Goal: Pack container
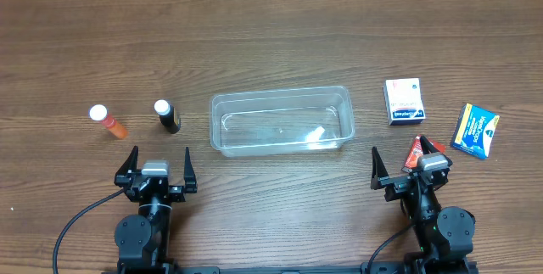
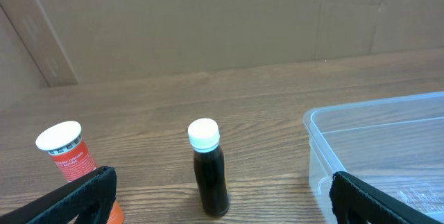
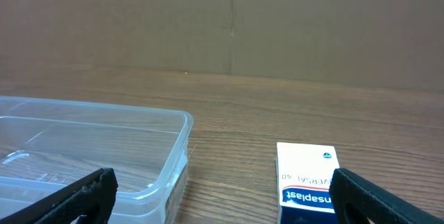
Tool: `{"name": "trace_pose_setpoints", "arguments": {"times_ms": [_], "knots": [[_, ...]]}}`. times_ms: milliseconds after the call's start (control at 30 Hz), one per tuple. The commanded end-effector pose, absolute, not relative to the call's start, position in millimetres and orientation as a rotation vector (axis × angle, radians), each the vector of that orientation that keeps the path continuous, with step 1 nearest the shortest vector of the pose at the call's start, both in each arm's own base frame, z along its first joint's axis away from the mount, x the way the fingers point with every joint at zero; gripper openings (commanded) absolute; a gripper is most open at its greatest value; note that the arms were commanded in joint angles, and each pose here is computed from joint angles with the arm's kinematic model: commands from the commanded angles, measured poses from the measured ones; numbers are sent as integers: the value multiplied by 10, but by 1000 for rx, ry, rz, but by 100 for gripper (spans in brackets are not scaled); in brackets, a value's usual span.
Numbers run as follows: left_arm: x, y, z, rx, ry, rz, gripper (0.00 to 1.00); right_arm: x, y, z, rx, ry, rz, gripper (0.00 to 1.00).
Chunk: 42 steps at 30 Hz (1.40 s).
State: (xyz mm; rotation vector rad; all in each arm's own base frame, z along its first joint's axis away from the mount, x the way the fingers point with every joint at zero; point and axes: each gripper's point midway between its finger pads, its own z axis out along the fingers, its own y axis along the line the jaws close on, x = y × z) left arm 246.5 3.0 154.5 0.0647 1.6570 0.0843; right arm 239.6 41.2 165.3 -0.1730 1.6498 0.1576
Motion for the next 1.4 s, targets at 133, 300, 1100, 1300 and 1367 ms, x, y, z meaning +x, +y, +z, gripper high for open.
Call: {"name": "trace_pose_setpoints", "arguments": {"times_ms": [133, 300, 1100, 1300, 1367], "knots": [[2461, 23, 1557, 72, 1647, 81, 100, 2388, 426, 1689, -175, 1635, 166, 100], [2461, 17, 1558, 75, 1647, 78, 100, 2387, 437, 1719, -179, 1623, 171, 100], [2778, 2, 2938, -32, 1917, -31, 100, 3194, 301, 2692, 104, 2003, 202, 100], [2957, -82, 2849, -18, 2327, -88, 100, 3458, 319, 2596, 118, 2325, 160, 100], [2926, -146, 2764, -9, 2451, -136, 100, 3437, 292, 2541, 99, 2393, 122, 100]]}}
